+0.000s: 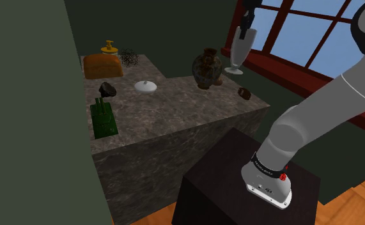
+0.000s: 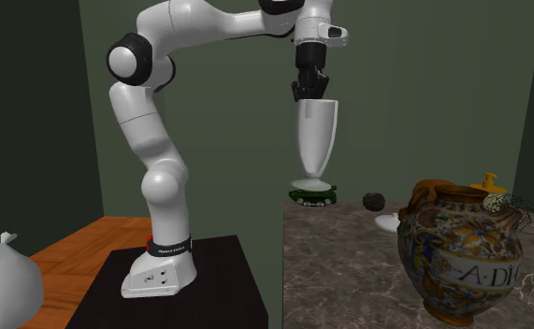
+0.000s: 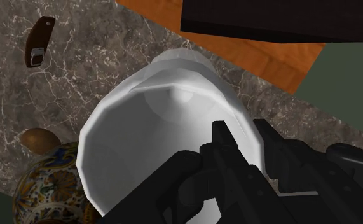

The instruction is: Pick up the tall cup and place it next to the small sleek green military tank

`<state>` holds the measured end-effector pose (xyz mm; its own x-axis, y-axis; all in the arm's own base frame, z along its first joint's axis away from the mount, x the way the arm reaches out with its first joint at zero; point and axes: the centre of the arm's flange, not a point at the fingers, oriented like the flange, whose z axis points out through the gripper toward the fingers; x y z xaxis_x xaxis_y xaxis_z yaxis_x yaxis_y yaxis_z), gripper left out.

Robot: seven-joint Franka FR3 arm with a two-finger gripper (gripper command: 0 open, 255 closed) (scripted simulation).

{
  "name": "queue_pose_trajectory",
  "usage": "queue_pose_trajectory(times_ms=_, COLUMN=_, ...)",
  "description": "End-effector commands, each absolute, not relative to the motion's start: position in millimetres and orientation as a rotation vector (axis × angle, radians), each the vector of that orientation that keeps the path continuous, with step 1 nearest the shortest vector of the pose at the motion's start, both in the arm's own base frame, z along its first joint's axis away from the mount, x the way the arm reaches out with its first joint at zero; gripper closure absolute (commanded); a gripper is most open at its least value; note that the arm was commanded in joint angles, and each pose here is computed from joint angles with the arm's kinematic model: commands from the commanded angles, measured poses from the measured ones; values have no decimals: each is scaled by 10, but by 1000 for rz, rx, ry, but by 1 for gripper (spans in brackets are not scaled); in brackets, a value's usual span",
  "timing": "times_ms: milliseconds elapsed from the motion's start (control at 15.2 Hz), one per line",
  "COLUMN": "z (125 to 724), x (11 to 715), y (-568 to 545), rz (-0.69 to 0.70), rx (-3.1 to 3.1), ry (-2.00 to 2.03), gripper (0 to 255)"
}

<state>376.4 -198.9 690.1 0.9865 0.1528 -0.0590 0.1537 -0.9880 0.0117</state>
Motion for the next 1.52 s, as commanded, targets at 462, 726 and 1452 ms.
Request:
queue_pose_trajectory(times_ms=462, z=6697, x=4247, y=-1079, rz=-90, rx=3114, ry=241, gripper=255)
queue_pose_trajectory(times_ms=726, z=6579, x=4490, y=-625, rz=-90, rx=3114, ry=241, gripper=255)
queue_pose_trajectory(times_ms=1452, z=6253, x=5158, y=623, rz=-90, rx=3114, ry=241, gripper=255)
